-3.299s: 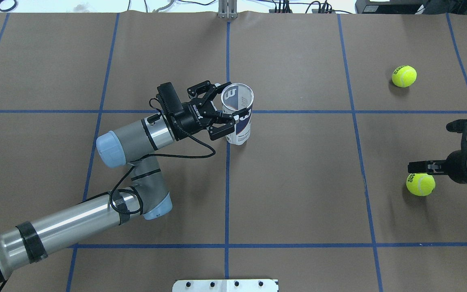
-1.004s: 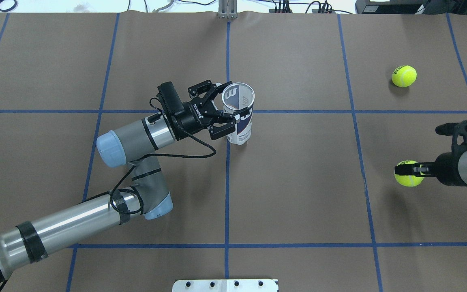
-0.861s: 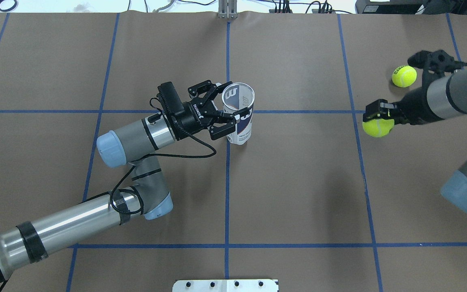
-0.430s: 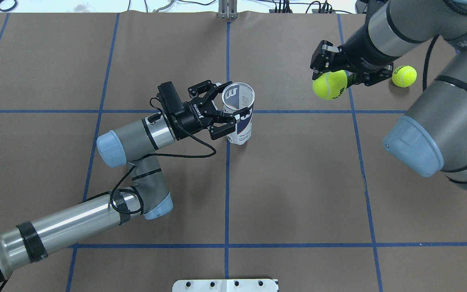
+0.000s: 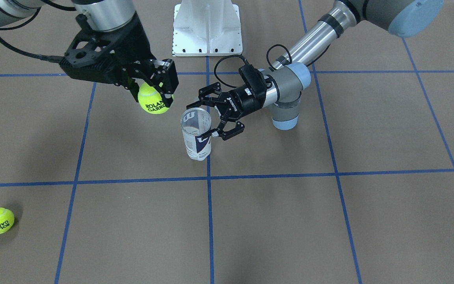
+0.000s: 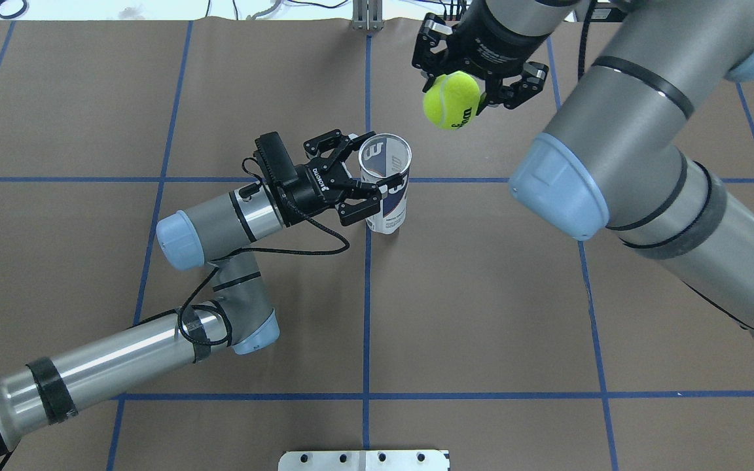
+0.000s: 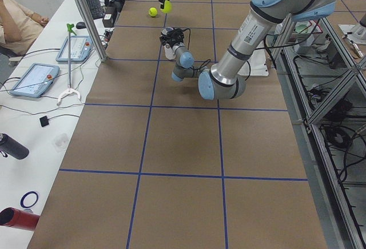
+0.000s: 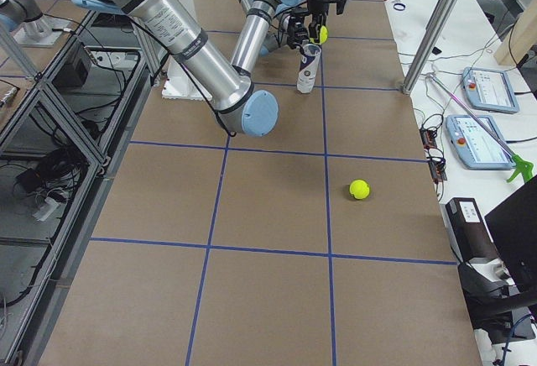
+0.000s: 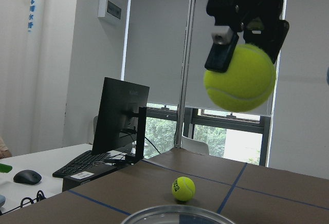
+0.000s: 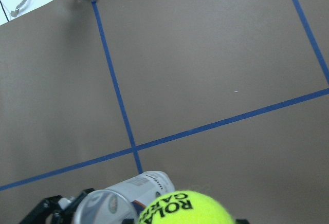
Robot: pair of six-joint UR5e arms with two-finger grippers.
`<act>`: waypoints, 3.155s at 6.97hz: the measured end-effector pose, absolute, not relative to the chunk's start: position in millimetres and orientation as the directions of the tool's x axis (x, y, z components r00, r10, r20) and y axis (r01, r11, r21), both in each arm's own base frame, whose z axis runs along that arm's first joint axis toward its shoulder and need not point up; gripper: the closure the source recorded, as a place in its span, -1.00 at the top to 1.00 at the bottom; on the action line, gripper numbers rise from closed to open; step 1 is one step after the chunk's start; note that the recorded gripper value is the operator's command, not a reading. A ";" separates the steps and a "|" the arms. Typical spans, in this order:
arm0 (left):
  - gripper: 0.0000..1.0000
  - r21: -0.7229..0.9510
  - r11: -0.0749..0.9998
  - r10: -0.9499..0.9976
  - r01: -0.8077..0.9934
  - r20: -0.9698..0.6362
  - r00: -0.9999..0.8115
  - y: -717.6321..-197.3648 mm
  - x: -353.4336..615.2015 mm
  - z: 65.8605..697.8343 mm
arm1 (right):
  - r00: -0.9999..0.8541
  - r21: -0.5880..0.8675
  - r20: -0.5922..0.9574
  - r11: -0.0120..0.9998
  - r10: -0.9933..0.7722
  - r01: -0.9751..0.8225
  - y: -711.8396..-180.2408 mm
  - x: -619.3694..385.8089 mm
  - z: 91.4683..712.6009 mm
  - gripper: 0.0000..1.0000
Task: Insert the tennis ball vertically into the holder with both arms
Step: 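Carry the ball with the right gripper above the tube's opening, then open the right gripper to drop the ball into the tube, then move the right gripper back toward the farther tennis ball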
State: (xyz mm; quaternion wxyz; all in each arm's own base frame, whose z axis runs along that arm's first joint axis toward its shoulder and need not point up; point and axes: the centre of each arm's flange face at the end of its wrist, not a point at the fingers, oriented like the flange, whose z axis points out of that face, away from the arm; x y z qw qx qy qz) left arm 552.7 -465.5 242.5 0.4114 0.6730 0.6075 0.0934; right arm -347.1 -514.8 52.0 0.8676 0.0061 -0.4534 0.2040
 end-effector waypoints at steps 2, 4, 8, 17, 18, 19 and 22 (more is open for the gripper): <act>0.72 0.669 0.078 0.894 0.739 -0.375 0.244 -465.2 553.6 241.9 | 0.527 -0.172 0.766 0.908 0.367 -0.382 -509.2 -391.3 35.2 -1.00; 0.72 0.670 0.079 0.894 0.738 -0.375 0.245 -465.1 553.7 241.7 | 0.551 -0.157 0.752 0.910 0.363 -0.384 -500.5 -416.7 37.3 -0.33; 0.72 0.669 0.078 0.894 0.739 -0.374 0.244 -465.0 553.7 240.9 | 0.572 -0.121 0.742 0.909 0.350 -0.399 -492.7 -433.1 44.9 0.98; 0.91 0.670 0.083 0.896 0.737 -0.374 0.239 -460.6 556.8 242.2 | 0.540 -0.119 0.778 0.920 0.320 -0.374 -531.5 -351.7 47.0 0.98; 0.98 0.670 0.086 0.898 0.737 -0.373 0.235 -457.6 558.9 241.9 | 0.544 -0.113 0.780 0.925 0.309 -0.363 -539.3 -333.5 56.9 0.98; 0.98 0.670 0.087 0.898 0.737 -0.372 0.233 -456.0 560.0 241.8 | 0.548 -0.102 0.783 0.930 0.295 -0.354 -544.1 -316.5 67.6 0.98; 0.99 0.674 0.086 0.898 0.734 -0.372 0.237 -455.3 560.5 243.8 | 0.559 -0.084 0.781 0.934 0.279 -0.348 -550.9 -296.6 83.1 0.98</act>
